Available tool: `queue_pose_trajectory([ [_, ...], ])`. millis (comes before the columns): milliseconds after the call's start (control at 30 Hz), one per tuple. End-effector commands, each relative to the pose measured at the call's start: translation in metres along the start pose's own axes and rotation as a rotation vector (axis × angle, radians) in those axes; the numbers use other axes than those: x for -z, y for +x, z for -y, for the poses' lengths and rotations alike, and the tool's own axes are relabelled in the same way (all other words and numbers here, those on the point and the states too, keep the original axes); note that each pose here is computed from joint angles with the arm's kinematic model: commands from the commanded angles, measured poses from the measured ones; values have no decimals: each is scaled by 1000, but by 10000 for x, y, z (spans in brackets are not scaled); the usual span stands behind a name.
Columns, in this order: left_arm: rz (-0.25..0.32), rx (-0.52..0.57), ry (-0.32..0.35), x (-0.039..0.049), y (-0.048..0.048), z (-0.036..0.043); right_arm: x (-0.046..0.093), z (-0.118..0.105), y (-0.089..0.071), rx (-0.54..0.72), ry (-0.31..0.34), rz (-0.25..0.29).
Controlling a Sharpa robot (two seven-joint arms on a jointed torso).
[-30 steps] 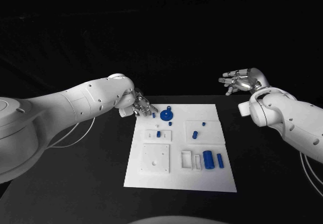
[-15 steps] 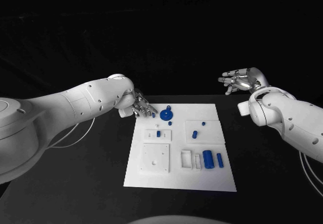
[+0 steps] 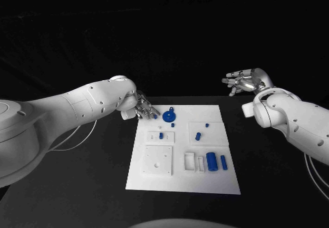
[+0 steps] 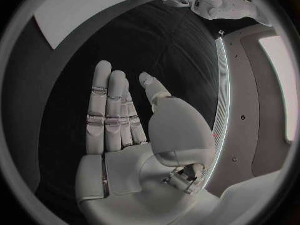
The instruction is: Assemble the parts on the task board
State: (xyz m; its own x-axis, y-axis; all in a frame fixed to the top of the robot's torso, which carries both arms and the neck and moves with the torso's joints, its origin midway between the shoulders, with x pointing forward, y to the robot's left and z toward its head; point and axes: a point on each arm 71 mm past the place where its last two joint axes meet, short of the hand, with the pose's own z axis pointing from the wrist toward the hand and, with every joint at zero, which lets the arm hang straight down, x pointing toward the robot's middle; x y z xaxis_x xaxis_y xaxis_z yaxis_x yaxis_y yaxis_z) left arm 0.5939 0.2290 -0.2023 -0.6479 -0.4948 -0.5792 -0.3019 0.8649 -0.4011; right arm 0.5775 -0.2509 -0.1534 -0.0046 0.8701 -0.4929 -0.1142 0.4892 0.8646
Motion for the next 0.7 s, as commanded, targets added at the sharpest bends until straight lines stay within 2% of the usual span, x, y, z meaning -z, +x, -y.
queue_pose_trajectory([
  [33, -7, 27, 24, -3, 14, 25, -2, -8, 14, 6, -7, -11],
  [333, -24, 107, 47, 2, 19, 29, -5, -5, 24, 5, -4, -17],
  [700, -22, 146, 62, 14, 22, 26, -9, 2, 31, 5, -1, -21],
])
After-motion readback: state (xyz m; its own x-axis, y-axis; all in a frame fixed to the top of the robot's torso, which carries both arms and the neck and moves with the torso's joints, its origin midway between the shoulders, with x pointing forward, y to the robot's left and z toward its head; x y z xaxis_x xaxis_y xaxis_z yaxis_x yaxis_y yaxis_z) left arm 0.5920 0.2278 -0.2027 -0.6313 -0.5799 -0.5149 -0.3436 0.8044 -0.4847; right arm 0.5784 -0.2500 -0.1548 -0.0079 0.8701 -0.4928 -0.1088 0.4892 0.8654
